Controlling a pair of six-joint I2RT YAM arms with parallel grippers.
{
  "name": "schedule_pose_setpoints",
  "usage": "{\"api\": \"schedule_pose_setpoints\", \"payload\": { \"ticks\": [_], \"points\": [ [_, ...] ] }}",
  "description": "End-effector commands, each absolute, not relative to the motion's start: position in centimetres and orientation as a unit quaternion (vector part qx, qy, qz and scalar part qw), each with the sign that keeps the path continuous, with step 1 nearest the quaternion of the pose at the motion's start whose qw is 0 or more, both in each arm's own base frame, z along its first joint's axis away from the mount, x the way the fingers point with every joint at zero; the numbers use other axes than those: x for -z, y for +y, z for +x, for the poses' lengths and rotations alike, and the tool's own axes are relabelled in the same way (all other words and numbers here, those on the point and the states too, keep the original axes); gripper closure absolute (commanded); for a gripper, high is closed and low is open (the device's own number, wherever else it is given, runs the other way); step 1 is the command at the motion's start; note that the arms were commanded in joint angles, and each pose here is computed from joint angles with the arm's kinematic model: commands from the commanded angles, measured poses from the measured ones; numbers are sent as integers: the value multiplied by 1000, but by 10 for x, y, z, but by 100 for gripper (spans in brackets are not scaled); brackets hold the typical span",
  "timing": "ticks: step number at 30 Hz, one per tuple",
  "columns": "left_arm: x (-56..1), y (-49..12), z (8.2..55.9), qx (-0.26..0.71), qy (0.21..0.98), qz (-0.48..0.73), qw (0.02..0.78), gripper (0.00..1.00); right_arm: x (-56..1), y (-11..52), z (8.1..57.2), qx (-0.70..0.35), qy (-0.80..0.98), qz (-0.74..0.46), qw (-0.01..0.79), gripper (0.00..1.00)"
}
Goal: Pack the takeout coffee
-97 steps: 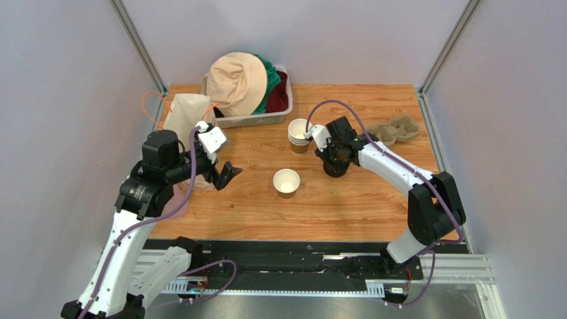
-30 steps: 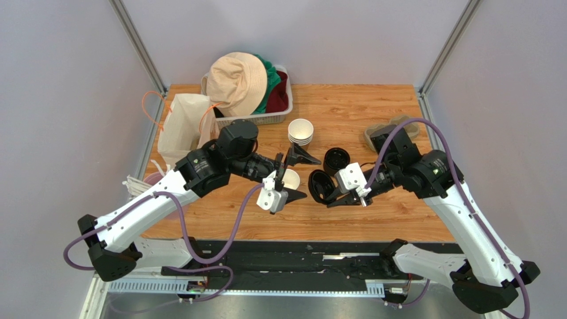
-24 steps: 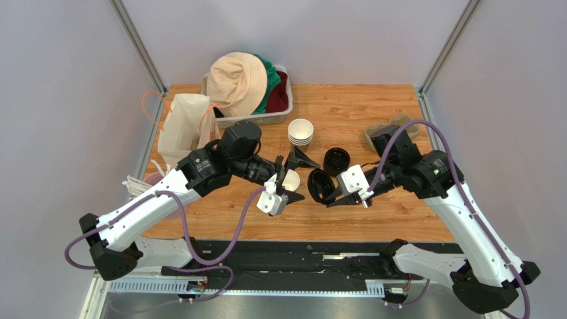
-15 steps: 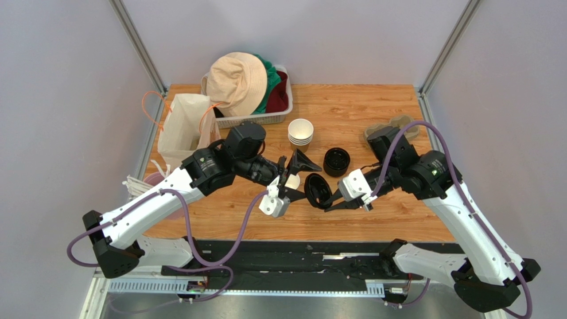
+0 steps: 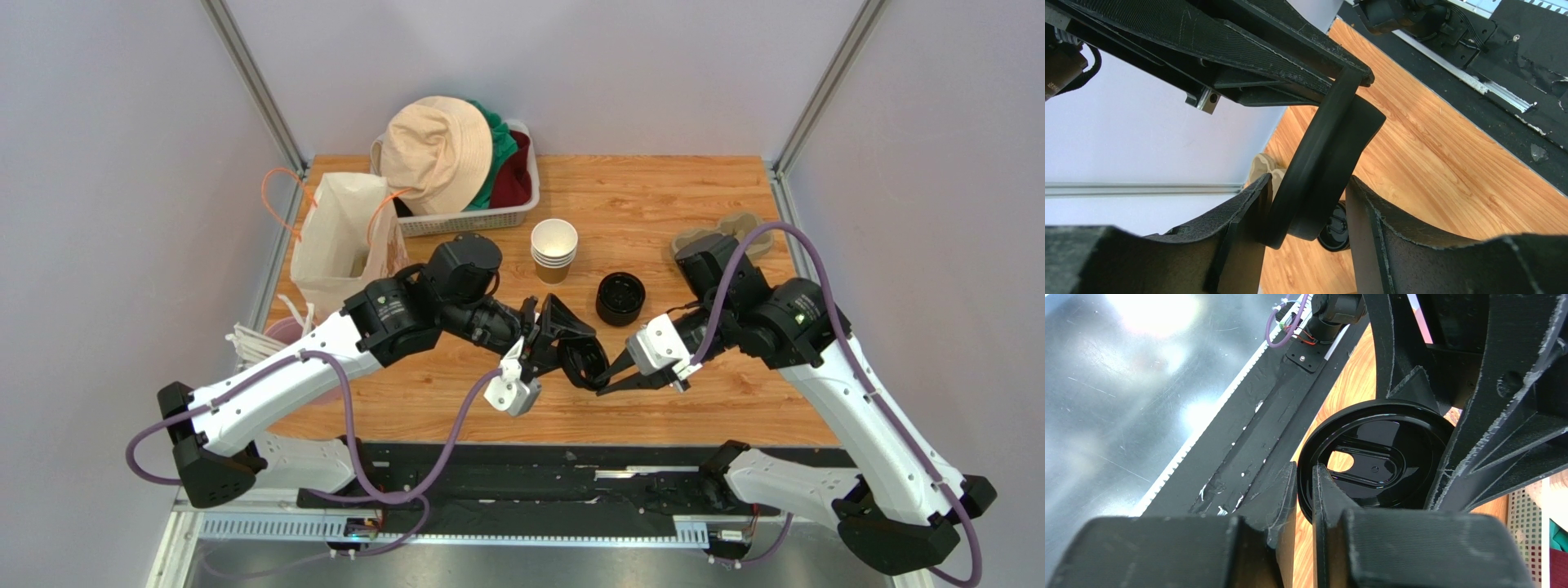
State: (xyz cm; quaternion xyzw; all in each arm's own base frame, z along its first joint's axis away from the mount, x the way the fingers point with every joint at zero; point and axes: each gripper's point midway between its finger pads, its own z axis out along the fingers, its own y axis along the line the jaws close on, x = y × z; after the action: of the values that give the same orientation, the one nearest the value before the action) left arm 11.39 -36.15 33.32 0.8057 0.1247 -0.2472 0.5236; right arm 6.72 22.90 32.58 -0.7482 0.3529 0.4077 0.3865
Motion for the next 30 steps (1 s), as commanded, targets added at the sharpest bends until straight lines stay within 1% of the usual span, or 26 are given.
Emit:
{"api": "schedule_pose_setpoints", "payload": {
  "ticks": [1,3,4,5,7,8,11,14,16,17,18,19,20,21,22,23,24,25,27,28,29,30],
  "points": [
    [-336,-364,107,244,99,809,526,46,-309,199,22,-469,412,-730,279,89],
    [-336,-365,106,242,98,810,526,48,-308,199,23,-466,414,-731,278,89],
    [-334,-364,106,241,99,811,524,50,-307,199,24,-464,414,-732,278,89],
    [-333,-364,105,242,98,812,523,79,-306,199,24,-462,415,-733,277,89],
    [-331,-364,105,240,102,813,521,80,-306,199,25,-461,416,-733,278,89],
    [-330,-363,106,237,105,814,521,73,-305,198,25,-460,417,-734,277,89],
    [-327,-362,106,236,105,815,519,73,-305,198,26,-456,415,-736,280,90],
    [-326,-361,106,233,105,816,518,76,-306,198,30,-448,419,-738,282,88],
    [-325,-361,107,231,108,817,517,79,-309,198,33,-439,428,-736,286,75],
    [-324,-360,108,229,110,818,516,83,-310,198,39,-425,433,-738,294,68],
    [-323,-360,109,227,113,819,516,85,-317,198,41,-416,439,-735,306,49],
    [-322,-359,111,223,122,820,513,88,-322,197,46,-408,447,-730,317,42],
    [-321,-359,113,220,128,820,512,93,-330,197,53,-385,446,-730,347,35],
    [-321,-358,115,221,144,820,508,94,-336,196,56,-380,468,-713,357,26],
    [-320,-356,120,209,159,822,506,96,-339,194,65,-354,479,-709,377,23],
    [-319,-354,124,204,172,823,502,98,-354,194,71,-330,465,-705,422,21],
    [-320,-351,126,204,195,821,496,98,-358,193,76,-318,472,-694,441,18],
    [-320,-348,134,191,220,820,493,98,-369,193,91,-291,492,-671,473,18],
    [-320,-339,137,191,268,819,470,99,-380,189,104,-264,516,-644,499,17],
    [-319,-335,144,179,299,815,464,100,-387,187,124,-238,543,-611,524,17],
    [-319,-332,148,175,328,808,457,100,-390,185,132,-223,553,-594,540,17],
    [-320,-326,150,179,373,794,446,100,-393,184,143,-209,561,-577,556,16]
  ]
}}
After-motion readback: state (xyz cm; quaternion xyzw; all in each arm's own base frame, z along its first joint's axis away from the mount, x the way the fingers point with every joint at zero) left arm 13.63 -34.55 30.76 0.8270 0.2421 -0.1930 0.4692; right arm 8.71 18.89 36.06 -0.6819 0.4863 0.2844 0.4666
